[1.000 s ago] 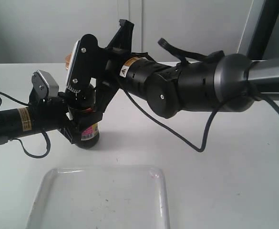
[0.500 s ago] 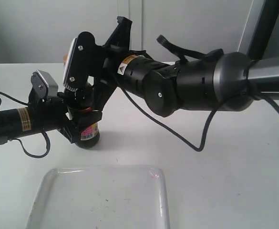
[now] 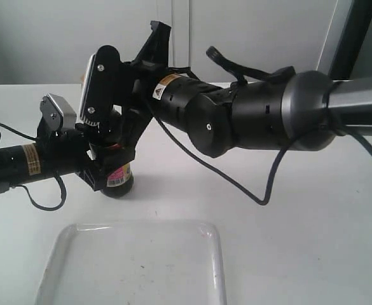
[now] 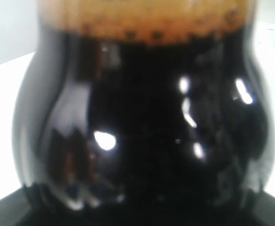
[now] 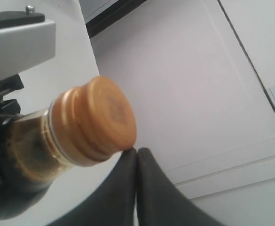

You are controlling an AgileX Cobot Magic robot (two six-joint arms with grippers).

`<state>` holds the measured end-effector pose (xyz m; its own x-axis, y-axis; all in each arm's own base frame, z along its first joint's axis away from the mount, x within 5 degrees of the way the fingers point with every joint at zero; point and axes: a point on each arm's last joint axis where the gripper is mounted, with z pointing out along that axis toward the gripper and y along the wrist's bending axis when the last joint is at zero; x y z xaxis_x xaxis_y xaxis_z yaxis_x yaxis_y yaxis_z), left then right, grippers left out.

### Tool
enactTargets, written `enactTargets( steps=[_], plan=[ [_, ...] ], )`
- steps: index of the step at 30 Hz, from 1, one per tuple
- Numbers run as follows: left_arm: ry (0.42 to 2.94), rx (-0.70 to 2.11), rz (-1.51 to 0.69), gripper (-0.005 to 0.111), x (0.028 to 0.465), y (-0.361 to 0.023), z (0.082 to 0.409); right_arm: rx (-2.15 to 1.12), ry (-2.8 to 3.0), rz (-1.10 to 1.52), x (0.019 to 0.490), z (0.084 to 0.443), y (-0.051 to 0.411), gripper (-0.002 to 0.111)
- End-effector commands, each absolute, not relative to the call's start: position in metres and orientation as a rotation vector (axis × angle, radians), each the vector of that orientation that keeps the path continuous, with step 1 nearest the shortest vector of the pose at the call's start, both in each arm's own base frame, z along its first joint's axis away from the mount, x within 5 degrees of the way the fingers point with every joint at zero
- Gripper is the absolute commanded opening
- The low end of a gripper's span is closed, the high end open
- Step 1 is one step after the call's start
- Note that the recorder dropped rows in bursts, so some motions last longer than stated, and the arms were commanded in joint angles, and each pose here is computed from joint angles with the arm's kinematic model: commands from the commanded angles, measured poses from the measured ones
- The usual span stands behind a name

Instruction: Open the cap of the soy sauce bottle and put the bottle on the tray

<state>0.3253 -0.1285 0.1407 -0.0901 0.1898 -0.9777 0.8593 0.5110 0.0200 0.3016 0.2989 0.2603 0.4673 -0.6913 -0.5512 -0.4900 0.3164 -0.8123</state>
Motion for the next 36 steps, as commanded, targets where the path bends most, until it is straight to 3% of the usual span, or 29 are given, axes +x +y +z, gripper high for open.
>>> enactTargets(
  steps=[1, 36],
  plan=[
    [1.597, 0.972, -0.712, 0.000, 0.323, -0.132, 0.138, -1.378, 1.095, -0.233, 0.286, 0.265, 0.314, 0.000],
    [1.583, 1.000, -0.729, 0.000, 0.319, -0.141, 0.138, -1.397, 1.128, -0.251, 0.288, 0.251, 0.330, 0.000]
  ],
)
